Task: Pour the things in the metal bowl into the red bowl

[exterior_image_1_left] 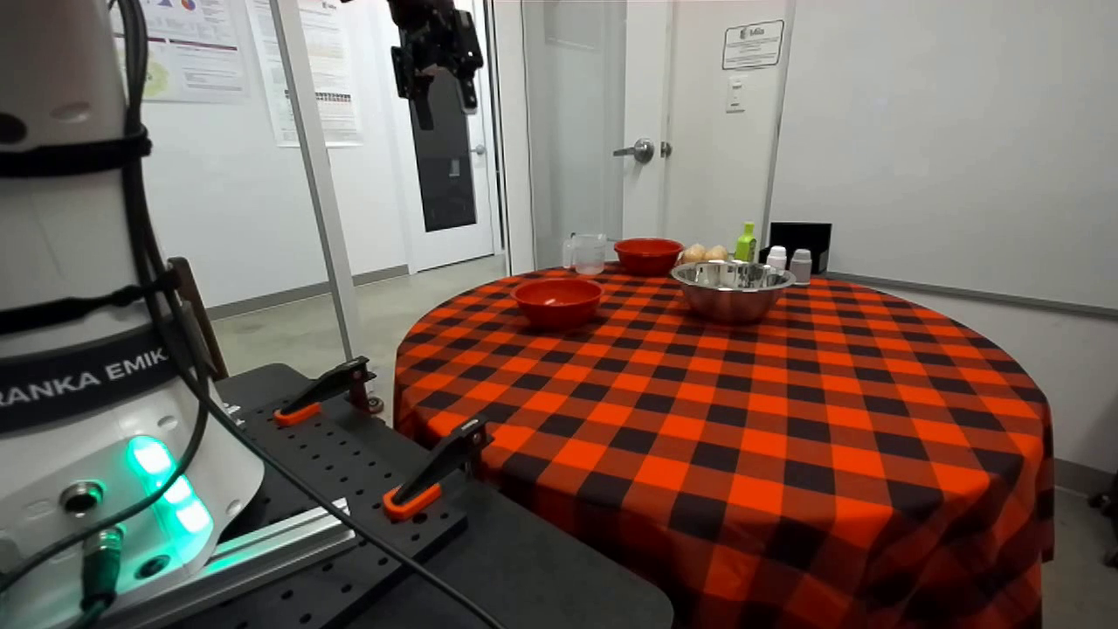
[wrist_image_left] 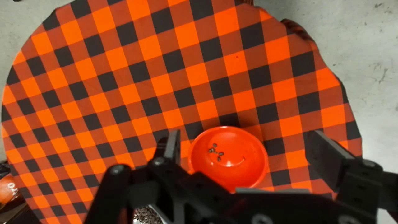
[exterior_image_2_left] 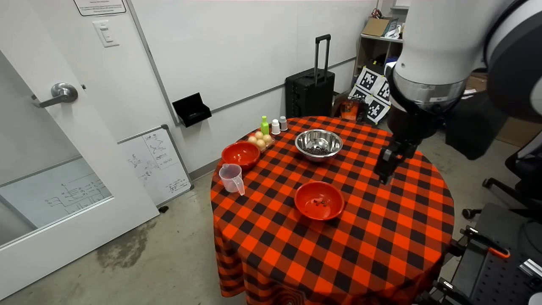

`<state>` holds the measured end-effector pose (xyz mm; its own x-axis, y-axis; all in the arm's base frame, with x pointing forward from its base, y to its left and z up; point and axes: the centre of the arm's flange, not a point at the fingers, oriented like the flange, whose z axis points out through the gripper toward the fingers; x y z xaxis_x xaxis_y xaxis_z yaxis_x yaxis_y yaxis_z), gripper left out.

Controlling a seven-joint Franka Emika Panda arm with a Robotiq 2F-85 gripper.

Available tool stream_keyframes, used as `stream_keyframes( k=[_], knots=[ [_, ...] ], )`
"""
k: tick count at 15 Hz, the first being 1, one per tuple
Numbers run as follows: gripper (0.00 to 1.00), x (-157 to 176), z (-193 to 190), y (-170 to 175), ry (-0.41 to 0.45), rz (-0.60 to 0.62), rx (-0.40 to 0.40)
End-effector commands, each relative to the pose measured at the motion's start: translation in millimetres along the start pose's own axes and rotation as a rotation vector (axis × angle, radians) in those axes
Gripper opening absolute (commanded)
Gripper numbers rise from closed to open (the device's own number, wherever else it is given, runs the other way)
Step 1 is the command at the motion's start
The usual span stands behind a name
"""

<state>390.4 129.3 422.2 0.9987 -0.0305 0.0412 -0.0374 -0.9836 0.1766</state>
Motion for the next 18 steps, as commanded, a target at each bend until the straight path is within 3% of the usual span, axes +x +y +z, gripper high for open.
stream_keyframes(
  k=[1, 7, 13, 18],
  knots=[
    [1.00, 57.6, 13.7, 12.3, 0.031, 0.063, -0.014],
    [1.00, 132.0, 39.8, 45.4, 0.005, 0.150, -0.017],
    [1.00, 197.0, 64.8, 82.7, -0.029, 0.410, 0.032],
    [1.00, 221.9, 88.6, 127.5, -0.038, 0.589, 0.043]
  ],
)
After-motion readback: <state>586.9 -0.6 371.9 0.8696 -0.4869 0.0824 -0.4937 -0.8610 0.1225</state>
